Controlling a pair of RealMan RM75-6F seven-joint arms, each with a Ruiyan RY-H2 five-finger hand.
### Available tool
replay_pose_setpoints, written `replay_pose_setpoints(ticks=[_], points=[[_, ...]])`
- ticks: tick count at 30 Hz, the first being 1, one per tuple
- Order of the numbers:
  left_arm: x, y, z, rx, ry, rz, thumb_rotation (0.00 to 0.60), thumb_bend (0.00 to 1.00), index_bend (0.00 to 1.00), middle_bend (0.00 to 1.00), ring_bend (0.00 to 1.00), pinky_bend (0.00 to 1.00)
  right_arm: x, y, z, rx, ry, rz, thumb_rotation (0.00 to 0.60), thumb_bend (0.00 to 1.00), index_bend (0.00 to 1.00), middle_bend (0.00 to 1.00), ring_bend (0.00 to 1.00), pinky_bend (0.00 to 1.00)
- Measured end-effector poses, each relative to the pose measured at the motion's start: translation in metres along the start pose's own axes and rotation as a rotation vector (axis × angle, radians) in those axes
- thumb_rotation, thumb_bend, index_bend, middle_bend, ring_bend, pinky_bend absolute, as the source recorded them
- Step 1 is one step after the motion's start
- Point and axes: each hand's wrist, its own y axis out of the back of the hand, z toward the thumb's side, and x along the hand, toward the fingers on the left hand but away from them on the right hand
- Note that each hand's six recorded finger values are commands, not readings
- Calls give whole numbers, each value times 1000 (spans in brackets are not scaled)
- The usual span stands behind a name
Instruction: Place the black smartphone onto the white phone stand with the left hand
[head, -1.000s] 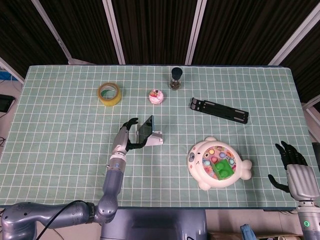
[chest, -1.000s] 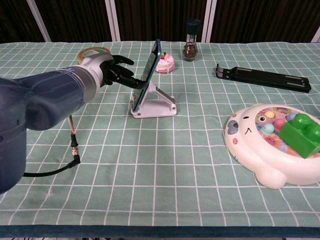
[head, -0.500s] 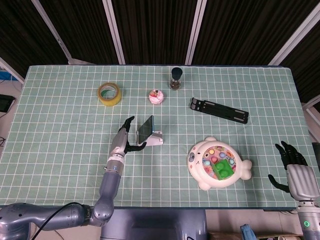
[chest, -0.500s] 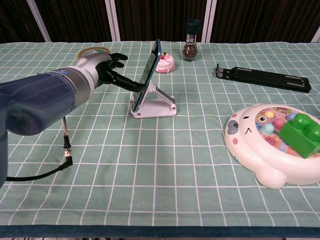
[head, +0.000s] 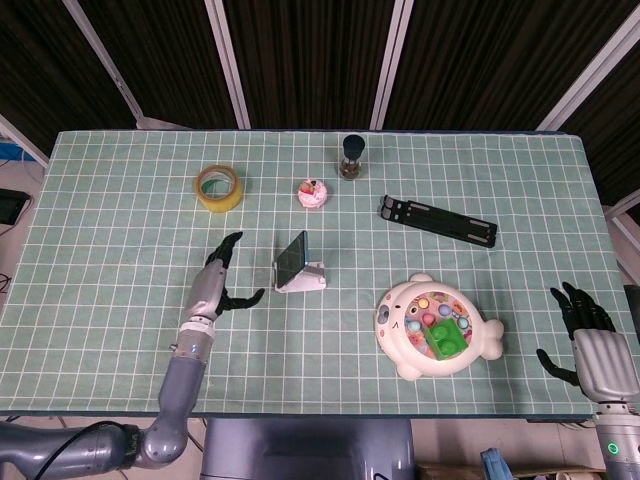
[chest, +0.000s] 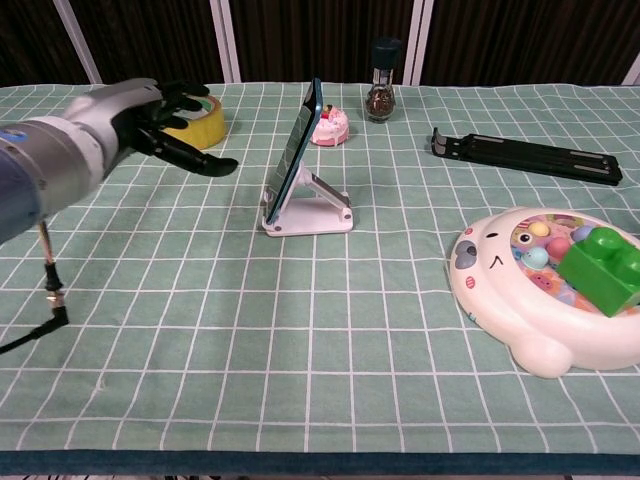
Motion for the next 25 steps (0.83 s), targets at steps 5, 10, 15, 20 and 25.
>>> replay_pose_setpoints(ticks=[5,10,15,20,25], points=[[-22,40,-19,114,-50,61,600,218,0,0,0,0,0,0,0,4,-1,-2,600,362,87,0,0,152],[-49,78,-39,223,-95,116,600,218,0,0,0,0,1,0,0,8,0,-3,600,361,87,0,0,152],[-82,113,-68,348,-121,167,600,200,0,0,0,0,2,0,1,12,1,-6,600,362,87,0,0,152],[-112,143,-103,481,-131,249,600,165,0,0,0,0,1,0,1,13,0,-6,600,362,87,0,0,152],[-138,168,-133,617,-112,320,600,163,0,0,0,0,2,0,2,14,1,-8,600,362,87,0,0,152]])
